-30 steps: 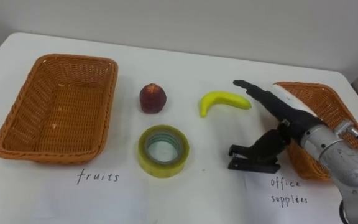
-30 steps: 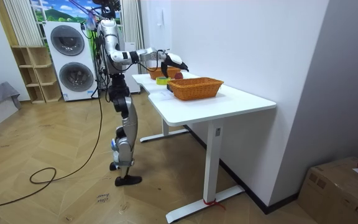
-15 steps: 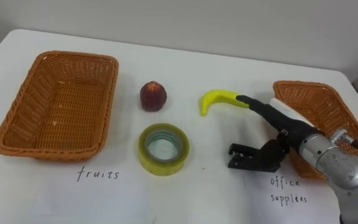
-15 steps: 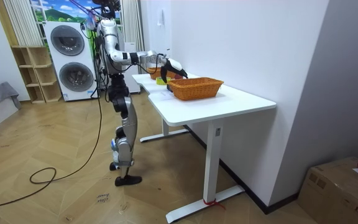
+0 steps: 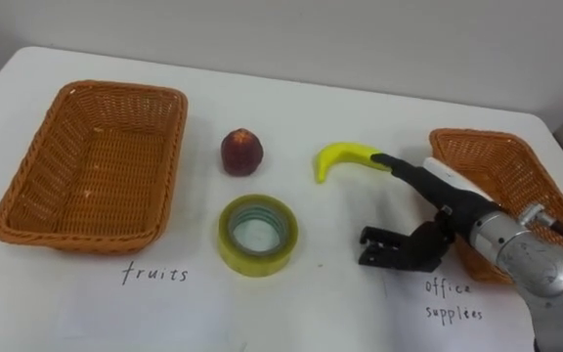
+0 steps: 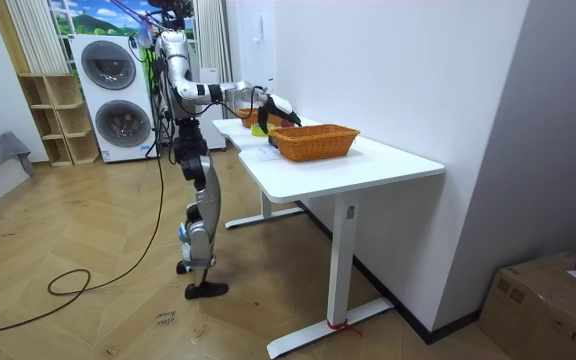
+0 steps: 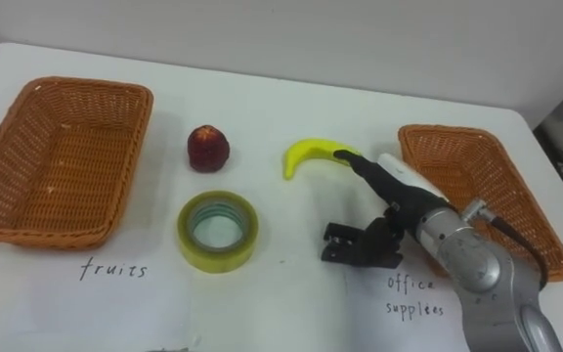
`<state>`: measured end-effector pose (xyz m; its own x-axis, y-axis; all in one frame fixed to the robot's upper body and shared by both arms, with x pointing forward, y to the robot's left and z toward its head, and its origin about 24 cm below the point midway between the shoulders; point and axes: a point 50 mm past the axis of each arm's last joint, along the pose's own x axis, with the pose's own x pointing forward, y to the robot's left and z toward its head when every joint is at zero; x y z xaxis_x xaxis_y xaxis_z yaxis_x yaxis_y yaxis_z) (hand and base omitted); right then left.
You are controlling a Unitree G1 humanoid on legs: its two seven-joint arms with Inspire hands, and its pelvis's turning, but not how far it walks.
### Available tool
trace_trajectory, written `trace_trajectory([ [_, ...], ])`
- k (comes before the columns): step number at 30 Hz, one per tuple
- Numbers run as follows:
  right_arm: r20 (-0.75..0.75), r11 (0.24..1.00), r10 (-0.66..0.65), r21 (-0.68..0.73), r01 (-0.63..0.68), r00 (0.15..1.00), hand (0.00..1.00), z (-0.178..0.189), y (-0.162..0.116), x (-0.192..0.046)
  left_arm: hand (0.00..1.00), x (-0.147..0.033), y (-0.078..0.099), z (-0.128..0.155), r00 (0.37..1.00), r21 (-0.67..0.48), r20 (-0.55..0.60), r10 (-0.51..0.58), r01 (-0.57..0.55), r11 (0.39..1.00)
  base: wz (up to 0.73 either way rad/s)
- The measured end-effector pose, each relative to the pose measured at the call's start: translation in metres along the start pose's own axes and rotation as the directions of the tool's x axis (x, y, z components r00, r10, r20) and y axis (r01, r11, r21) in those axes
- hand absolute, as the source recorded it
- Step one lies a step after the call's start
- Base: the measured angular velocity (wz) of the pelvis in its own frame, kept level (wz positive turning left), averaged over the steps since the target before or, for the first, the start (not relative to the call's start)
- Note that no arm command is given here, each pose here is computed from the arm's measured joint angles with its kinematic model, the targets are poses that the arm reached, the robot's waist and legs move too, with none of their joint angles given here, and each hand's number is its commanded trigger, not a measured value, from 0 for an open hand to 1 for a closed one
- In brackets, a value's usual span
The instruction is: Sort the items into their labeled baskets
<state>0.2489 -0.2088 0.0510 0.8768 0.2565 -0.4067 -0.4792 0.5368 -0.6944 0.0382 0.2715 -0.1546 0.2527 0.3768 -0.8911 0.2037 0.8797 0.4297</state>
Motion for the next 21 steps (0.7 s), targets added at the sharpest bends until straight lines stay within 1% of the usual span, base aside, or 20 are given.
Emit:
trace_trajectory([
  [8,-0.002,0.998,0.066,-0.003,-0.066,0.998,0.0,0.0,0.008,0.0,0.0,0.0,0.001,0.002,1.0,-0.001,0.009,0.006,-0.006,1.0,0.0],
  [13,-0.003,0.989,0.15,-0.005,-0.15,0.989,0.0,0.0,0.023,0.0,0.0,0.0,0.001,0.002,1.0,-0.007,0.007,0.01,-0.01,1.0,0.0],
  [21,0.0,0.981,0.193,-0.007,-0.193,0.981,0.0,0.002,0.027,0.001,0.0,0.0,-0.001,0.001,1.0,-0.009,0.006,0.006,-0.006,1.0,0.0],
])
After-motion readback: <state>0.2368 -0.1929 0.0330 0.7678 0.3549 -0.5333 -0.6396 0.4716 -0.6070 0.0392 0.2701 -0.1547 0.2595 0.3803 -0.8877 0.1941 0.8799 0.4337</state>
